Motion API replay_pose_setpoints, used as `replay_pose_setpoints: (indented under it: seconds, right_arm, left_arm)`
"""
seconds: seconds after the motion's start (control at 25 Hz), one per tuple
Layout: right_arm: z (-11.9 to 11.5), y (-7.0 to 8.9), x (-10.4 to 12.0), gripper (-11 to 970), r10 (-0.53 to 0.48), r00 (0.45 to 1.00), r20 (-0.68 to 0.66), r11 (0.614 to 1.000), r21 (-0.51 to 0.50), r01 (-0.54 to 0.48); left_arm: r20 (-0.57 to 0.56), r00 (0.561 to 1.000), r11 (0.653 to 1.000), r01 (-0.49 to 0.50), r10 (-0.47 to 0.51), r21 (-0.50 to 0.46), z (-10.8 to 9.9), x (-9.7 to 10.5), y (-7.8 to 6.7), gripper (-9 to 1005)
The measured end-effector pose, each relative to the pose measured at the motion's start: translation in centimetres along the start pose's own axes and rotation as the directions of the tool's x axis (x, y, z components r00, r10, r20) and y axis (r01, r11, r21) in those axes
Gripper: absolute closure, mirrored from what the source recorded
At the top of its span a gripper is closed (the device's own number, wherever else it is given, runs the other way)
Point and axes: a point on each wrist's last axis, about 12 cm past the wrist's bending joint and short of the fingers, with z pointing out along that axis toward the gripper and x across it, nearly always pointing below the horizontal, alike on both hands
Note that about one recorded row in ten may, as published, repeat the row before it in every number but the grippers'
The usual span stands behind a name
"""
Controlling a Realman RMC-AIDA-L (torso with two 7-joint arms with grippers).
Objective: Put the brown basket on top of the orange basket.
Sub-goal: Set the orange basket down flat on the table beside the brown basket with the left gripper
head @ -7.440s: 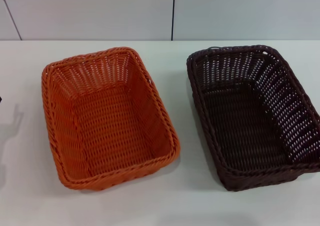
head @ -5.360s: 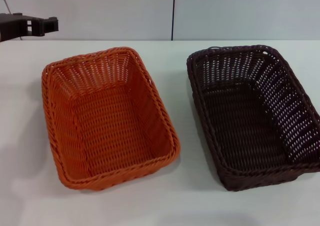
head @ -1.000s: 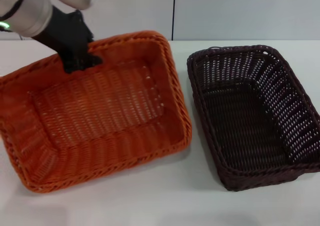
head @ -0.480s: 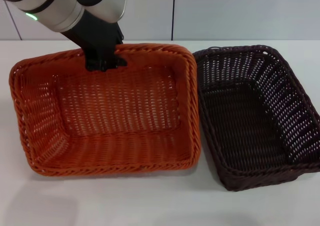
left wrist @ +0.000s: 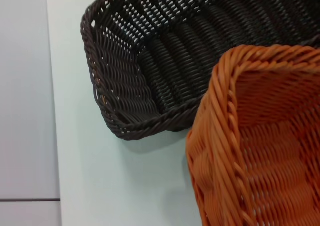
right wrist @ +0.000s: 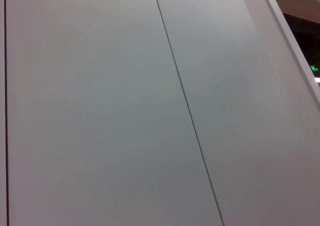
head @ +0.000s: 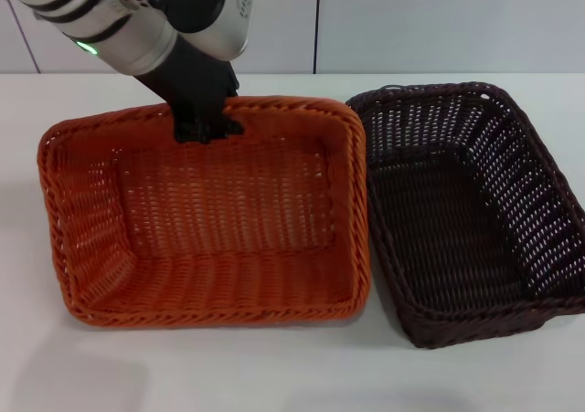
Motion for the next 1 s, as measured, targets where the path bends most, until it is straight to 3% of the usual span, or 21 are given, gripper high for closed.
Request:
replay_pose_setpoints:
  seconds: [0.16,0.2,0.56,1.0]
  right_arm:
    - [0.1,0.0,0.0,224,-0.001,1.000,0.001,1.000,-0.001,0.001]
    - [0.1,0.0,0.0,224,-0.002,1.000,0.001,1.000,-0.003,0.002]
    - [-0.2,-0.1,0.0,224,-0.002,1.000,-0.006,1.000,-0.001,0.002]
    - [-0.5,-0.2,0.0,224,0.000,1.000,-0.010,1.000,0.001,0.000]
  left_arm:
    - [-0.001,1.000,1.000,0.019,-0.019,0.006,0.5,0.0,0.1,851]
    - [-0.018,0.998,0.998,0.057,-0.057,0.026,1.9,0.1,0.4,851]
    - [-0.058,0.997,0.998,0.039,-0.043,-0.057,3.4,-0.3,0.7,854]
    - [-0.060,0.998,0.990,-0.016,0.007,-0.140,3.7,-1.5,1.4,446]
